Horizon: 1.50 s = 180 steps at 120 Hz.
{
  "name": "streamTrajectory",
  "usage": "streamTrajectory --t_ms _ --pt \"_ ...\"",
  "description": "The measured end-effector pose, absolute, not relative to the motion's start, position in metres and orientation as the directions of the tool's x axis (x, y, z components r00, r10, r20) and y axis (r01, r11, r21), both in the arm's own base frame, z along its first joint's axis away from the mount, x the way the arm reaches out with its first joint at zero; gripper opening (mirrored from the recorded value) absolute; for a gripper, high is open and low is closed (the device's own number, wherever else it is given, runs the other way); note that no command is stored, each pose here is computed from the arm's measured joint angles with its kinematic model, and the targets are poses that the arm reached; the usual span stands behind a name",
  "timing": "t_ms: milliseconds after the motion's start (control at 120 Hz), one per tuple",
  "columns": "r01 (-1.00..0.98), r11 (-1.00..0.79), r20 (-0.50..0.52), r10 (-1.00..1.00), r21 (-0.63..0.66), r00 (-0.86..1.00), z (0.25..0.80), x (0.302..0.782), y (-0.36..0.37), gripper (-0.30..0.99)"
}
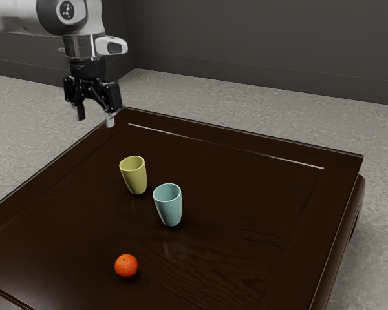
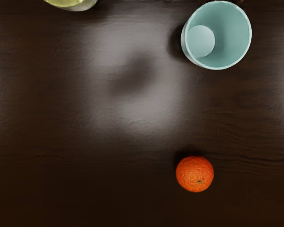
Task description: Place the left cup onto the right cup
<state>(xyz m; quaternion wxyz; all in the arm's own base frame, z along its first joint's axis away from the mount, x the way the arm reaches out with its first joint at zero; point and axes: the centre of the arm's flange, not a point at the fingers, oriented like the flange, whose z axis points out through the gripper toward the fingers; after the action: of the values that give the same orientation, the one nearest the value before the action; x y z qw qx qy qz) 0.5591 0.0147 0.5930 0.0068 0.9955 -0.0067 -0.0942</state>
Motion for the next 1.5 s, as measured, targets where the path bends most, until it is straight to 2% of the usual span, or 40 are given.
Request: streamTrajectory --t_ms 117,250,333,450,542,800,1133,1175,1342,1500 --pt "-0.037 -0.999 -0.143 -0.039 0.015 0.989 0.578 0.587 0.002 0.69" --pt "-0.01 -1.0 -0.11 -0.012 0.013 0.994 0.529 0.654 0.023 0.69" --pt "-0.008 -1.0 -0.126 -0.01 0.018 0.992 0.481 0.679 0.026 0.69" --pt "0.01 -1.0 -0.181 0.005 0.028 0.984 0.407 0.681 0.037 0.69" --pt "0.01 -0.999 -0.176 0.004 0.032 0.984 0.379 0.683 0.036 0.69" --pt "0.002 -0.999 -0.037 0.0 0.034 0.999 0.367 0.717 0.037 0.69" --pt "0.017 -0.999 -0.071 0.014 0.036 0.997 0.313 0.712 0.043 0.69" --pt "0.021 -0.999 -0.081 0.018 0.034 0.997 0.306 0.709 0.044 0.63" --pt "0.038 -0.999 -0.083 0.036 0.026 0.996 0.302 0.707 0.053 0.21" --pt "0.031 -0.999 -0.075 0.031 0.006 0.997 0.305 0.708 0.053 0.02"
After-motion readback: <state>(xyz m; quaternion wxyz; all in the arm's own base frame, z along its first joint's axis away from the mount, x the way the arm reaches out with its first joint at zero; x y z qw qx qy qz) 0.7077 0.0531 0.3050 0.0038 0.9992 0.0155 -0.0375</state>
